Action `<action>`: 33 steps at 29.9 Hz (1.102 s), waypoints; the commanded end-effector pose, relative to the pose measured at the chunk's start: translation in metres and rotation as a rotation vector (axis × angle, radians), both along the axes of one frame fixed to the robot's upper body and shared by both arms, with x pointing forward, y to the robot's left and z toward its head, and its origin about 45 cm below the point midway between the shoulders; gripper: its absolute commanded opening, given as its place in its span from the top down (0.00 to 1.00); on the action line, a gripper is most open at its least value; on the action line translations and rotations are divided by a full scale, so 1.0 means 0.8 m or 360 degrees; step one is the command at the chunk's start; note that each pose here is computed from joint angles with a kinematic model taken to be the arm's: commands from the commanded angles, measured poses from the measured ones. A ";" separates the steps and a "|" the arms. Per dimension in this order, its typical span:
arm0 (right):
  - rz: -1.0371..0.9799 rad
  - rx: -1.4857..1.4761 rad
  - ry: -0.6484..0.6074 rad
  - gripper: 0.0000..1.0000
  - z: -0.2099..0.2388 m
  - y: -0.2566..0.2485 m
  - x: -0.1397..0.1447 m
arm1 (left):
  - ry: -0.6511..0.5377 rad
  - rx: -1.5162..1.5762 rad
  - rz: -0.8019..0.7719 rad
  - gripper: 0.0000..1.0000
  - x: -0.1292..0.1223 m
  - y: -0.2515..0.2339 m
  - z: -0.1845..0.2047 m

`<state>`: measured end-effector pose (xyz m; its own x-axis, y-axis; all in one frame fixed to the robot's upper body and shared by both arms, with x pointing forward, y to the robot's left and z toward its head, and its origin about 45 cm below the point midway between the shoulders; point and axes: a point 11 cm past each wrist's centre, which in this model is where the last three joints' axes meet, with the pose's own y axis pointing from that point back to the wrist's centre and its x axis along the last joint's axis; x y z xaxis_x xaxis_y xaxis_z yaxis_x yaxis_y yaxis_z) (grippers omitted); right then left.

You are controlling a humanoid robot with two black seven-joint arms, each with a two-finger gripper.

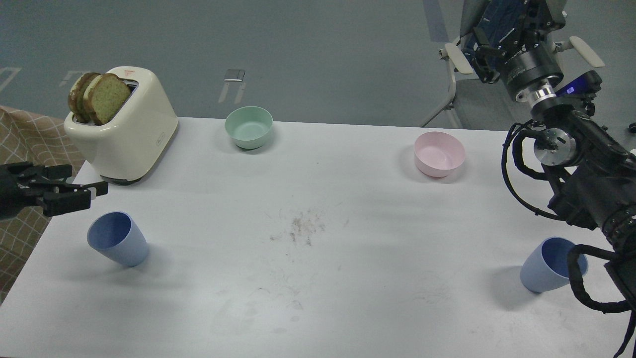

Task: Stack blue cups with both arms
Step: 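Reach the left gripper to the nearer blue cup and grasp it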

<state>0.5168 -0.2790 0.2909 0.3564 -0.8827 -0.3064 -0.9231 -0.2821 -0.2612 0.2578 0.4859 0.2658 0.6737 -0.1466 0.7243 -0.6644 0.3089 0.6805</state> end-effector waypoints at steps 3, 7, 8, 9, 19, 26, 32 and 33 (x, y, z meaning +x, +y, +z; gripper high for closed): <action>0.0001 -0.0001 0.0003 0.00 -0.001 0.001 0.000 | 0.0097 -0.0016 0.0034 0.03 -0.016 0.004 -0.023; 0.0000 -0.0005 0.0003 0.00 -0.001 0.000 0.000 | 0.0140 -0.0061 0.0017 0.05 -0.018 -0.007 -0.041; 0.0000 -0.0005 0.0003 0.00 -0.001 0.000 0.000 | 0.0143 -0.0068 0.0014 0.05 -0.018 -0.009 -0.044; 0.0000 -0.0005 0.0003 0.00 -0.001 0.000 0.000 | 0.0146 -0.0071 0.0015 0.07 -0.017 -0.009 -0.046; 0.0000 -0.0002 0.0018 0.00 -0.008 0.000 -0.002 | 0.0202 -0.0048 0.0070 0.37 -0.018 0.005 -0.075; -0.0001 -0.0005 0.0025 0.00 -0.011 0.000 -0.003 | 0.0206 -0.0029 0.0089 0.99 -0.015 0.011 -0.082; 0.0000 -0.0003 0.0031 0.00 -0.013 0.000 -0.004 | 0.0194 -0.0012 0.0070 1.00 -0.014 0.011 -0.080; -0.0002 -0.0005 0.0030 0.00 -0.013 -0.001 -0.004 | 0.0191 -0.0012 0.0069 1.00 -0.014 0.011 -0.079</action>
<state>0.5138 -0.2791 0.2812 0.3509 -0.8834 -0.3107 -0.9277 -0.2827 -0.2439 0.2458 0.4943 0.2000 0.7670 -0.1048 0.6331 -0.5861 0.2874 0.7576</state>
